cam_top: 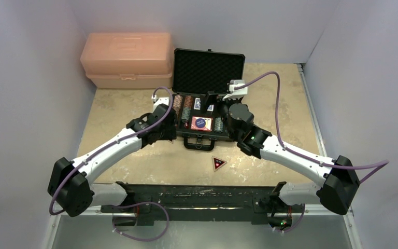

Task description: Pack up texas hold em set

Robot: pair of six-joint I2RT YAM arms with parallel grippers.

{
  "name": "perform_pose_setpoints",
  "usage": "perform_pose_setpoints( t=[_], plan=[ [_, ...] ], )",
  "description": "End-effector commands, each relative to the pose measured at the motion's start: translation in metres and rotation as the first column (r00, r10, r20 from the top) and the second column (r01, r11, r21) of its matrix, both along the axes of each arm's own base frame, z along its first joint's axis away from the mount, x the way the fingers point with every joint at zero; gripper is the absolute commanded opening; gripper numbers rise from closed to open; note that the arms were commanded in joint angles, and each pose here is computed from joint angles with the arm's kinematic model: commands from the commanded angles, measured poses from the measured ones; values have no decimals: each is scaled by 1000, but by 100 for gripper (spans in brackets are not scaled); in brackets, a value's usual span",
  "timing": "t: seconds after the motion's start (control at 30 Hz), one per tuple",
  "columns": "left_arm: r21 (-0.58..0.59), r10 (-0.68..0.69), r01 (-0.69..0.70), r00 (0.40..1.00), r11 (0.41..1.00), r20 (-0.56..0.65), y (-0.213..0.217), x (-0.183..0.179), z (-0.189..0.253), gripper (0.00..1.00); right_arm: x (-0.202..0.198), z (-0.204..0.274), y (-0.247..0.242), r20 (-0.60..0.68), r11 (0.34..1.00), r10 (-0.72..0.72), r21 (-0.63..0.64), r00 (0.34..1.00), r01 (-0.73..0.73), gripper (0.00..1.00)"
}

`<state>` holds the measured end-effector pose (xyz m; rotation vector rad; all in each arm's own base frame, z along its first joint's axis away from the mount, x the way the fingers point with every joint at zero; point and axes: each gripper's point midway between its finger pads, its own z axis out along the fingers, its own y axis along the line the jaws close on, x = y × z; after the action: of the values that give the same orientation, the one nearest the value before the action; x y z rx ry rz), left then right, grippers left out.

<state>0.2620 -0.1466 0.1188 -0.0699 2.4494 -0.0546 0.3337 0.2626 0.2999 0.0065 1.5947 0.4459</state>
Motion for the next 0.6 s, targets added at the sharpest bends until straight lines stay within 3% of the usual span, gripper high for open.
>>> perform_pose_setpoints(
  t=[0.0, 0.33, 0.57],
  plan=[
    [-42, -106, 111, 989, 993, 99, -32, 34, 39, 0, -1, 18, -14, 32, 998, -60, 26, 998, 59, 99],
    [-50, -210, 216, 972, 975, 104, -76, 74, 66, 0, -2, 24, -27, 39, 993, -111, 37, 993, 110, 99],
    [-79, -220, 229, 969, 970, 112, -109, 110, 77, 0, 1, 24, -69, 12, 938, -341, 65, 940, 340, 99]
  ],
)
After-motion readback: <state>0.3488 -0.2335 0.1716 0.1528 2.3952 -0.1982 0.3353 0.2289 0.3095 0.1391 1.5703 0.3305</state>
